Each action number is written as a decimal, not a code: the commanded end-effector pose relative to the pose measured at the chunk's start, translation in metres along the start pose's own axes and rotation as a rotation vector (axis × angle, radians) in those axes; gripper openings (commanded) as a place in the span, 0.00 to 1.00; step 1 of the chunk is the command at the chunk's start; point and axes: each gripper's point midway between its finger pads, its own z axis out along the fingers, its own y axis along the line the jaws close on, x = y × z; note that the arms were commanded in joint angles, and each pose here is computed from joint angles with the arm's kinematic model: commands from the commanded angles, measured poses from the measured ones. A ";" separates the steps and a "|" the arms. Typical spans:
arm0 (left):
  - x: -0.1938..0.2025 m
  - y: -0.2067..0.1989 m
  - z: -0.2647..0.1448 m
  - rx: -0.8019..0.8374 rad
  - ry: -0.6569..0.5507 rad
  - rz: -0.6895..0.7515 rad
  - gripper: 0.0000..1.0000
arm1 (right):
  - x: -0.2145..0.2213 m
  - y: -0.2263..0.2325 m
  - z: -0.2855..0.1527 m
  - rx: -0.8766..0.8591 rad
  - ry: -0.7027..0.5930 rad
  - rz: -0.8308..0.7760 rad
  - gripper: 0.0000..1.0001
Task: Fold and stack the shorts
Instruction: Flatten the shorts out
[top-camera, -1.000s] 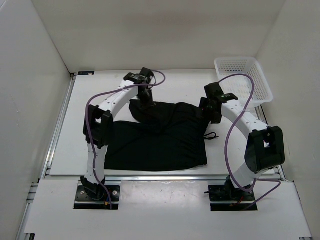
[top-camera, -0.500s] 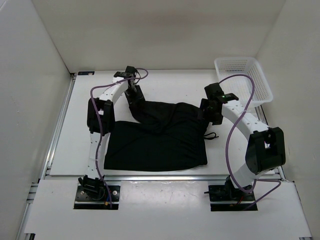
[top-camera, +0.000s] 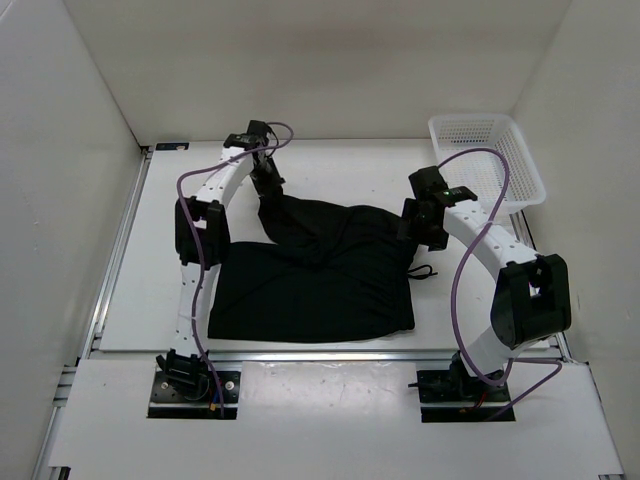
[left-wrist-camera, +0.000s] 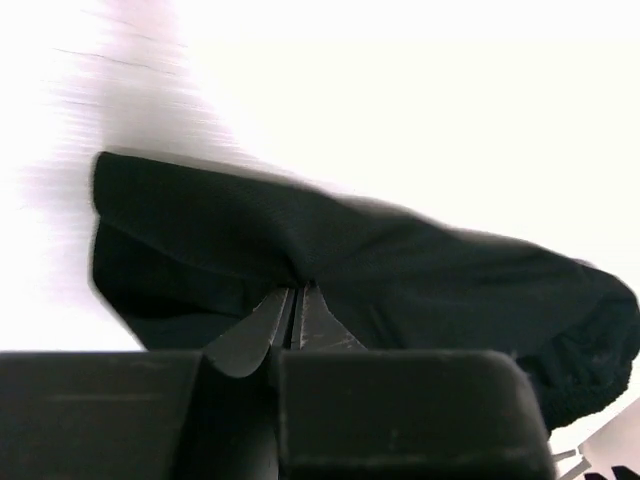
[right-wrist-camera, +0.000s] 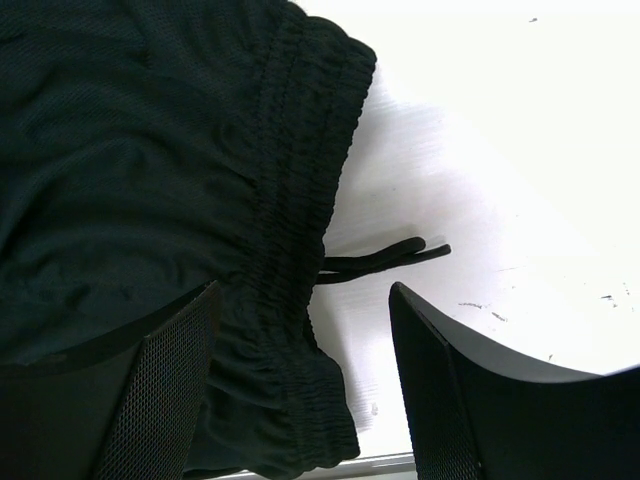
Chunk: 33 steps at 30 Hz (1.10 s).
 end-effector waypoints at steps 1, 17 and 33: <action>-0.046 -0.010 -0.081 0.052 -0.192 0.011 0.10 | -0.017 0.001 -0.017 -0.005 -0.070 -0.004 0.72; -0.118 -0.024 -0.075 0.293 -0.288 -0.013 1.00 | -0.003 0.001 -0.018 -0.036 -0.058 0.024 0.72; -0.025 0.040 -0.037 0.062 -0.051 0.040 0.61 | -0.004 0.001 -0.019 -0.042 -0.068 0.036 0.74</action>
